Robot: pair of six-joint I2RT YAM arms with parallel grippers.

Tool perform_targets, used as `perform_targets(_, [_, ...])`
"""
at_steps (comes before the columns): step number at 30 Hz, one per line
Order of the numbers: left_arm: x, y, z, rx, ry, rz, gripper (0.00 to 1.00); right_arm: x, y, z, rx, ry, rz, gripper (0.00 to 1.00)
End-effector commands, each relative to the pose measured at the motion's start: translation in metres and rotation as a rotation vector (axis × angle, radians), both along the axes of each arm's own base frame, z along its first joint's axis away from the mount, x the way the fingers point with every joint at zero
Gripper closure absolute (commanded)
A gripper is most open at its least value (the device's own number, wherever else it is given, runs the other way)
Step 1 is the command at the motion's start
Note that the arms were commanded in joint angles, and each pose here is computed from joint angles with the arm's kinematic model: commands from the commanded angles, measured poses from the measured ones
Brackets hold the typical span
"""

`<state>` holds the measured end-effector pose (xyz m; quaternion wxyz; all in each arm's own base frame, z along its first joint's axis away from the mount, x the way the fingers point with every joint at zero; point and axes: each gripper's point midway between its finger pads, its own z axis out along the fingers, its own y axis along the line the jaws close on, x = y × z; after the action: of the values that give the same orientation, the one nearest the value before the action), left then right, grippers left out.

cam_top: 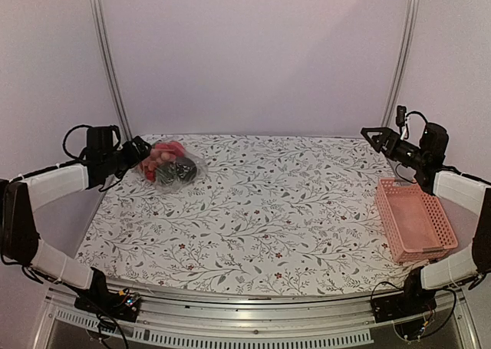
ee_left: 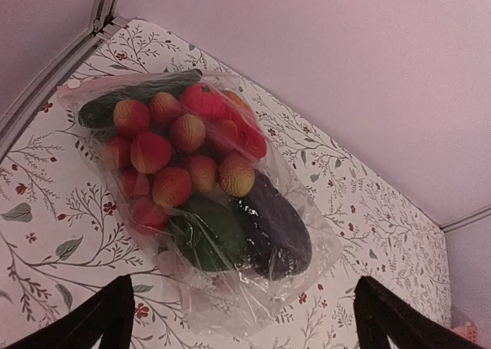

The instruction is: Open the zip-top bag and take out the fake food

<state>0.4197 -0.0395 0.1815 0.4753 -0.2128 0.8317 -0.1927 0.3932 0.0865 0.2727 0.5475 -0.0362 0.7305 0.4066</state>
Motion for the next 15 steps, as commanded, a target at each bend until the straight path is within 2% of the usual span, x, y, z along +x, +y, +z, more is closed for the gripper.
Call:
perform_targets(1, [0.008,0.031,0.007,-0.048,-0.019,0.044,0.0,-0.003,0.008,-0.001,0.001,-0.005,0.075,0.01])
perform_targets(9, [0.039,0.087,0.0,-0.106,0.004,0.158,0.0,-0.005,0.023,-0.011,0.0,0.015,0.137,0.01])
perform_targets(15, [0.069,0.106,-0.009,-0.172,0.014,0.179,0.0,-0.007,0.029,-0.02,0.001,0.038,0.156,0.01])
